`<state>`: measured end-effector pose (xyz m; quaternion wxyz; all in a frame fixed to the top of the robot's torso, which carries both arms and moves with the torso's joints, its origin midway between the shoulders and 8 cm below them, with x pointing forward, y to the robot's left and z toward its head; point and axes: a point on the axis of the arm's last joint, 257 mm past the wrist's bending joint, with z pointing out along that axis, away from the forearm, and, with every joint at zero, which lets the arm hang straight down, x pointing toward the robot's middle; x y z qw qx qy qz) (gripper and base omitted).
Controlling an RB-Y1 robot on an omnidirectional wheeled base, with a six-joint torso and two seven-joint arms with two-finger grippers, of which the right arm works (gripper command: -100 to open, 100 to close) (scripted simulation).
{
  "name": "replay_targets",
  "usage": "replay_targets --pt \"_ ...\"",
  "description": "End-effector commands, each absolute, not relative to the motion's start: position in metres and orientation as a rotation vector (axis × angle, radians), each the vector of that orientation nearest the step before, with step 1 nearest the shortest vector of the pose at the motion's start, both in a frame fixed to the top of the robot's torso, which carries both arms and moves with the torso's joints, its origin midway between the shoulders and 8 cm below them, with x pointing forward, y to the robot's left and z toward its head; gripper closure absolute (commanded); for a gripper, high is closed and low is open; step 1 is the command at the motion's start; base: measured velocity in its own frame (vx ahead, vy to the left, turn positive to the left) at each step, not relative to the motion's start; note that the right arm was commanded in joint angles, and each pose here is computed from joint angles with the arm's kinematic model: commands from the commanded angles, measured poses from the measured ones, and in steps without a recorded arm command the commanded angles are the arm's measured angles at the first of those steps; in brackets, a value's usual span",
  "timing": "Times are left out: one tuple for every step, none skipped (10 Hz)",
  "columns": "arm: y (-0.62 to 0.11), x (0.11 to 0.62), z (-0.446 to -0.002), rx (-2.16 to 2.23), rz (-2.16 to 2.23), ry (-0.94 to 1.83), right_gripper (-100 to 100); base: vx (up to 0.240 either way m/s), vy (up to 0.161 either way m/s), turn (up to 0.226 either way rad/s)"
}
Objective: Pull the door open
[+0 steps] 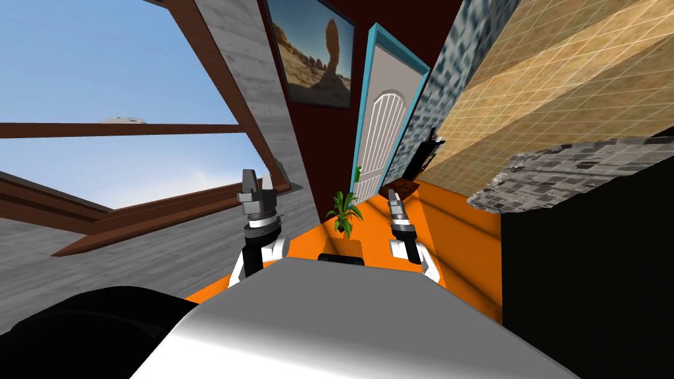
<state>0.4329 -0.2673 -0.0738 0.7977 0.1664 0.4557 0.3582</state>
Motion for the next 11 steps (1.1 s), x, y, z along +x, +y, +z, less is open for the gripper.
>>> replay_targets --pt "-0.271 0.439 -0.081 0.344 0.733 0.999 -100 0.048 -0.102 0.117" --pt "-0.272 0.443 -0.086 0.336 0.712 1.012 -100 0.062 -0.114 0.112" --pt "-0.274 0.447 -0.090 0.329 0.690 1.024 -100 0.074 -0.126 0.127" --pt "-0.275 0.451 -0.095 0.321 0.668 1.037 -100 0.053 -0.120 0.157" --pt "-0.279 0.459 -0.104 0.306 0.625 1.062 -100 0.064 -0.155 0.235" --pt "-0.281 0.463 -0.108 0.299 0.603 1.074 -100 0.060 -0.176 0.168" --pt "-0.282 0.467 -0.113 0.291 0.582 1.087 -100 0.026 -0.183 0.133" --pt "-0.284 0.472 -0.117 0.284 0.560 1.099 -100 0.048 -0.158 0.141" --pt "-0.286 0.476 -0.122 0.277 0.539 1.111 -100 0.068 -0.124 0.149" --pt "-0.289 0.483 -0.131 0.262 0.497 1.135 -100 0.063 -0.147 0.227" --pt "-0.291 0.487 -0.135 0.255 0.476 1.147 -100 0.047 -0.188 0.183"
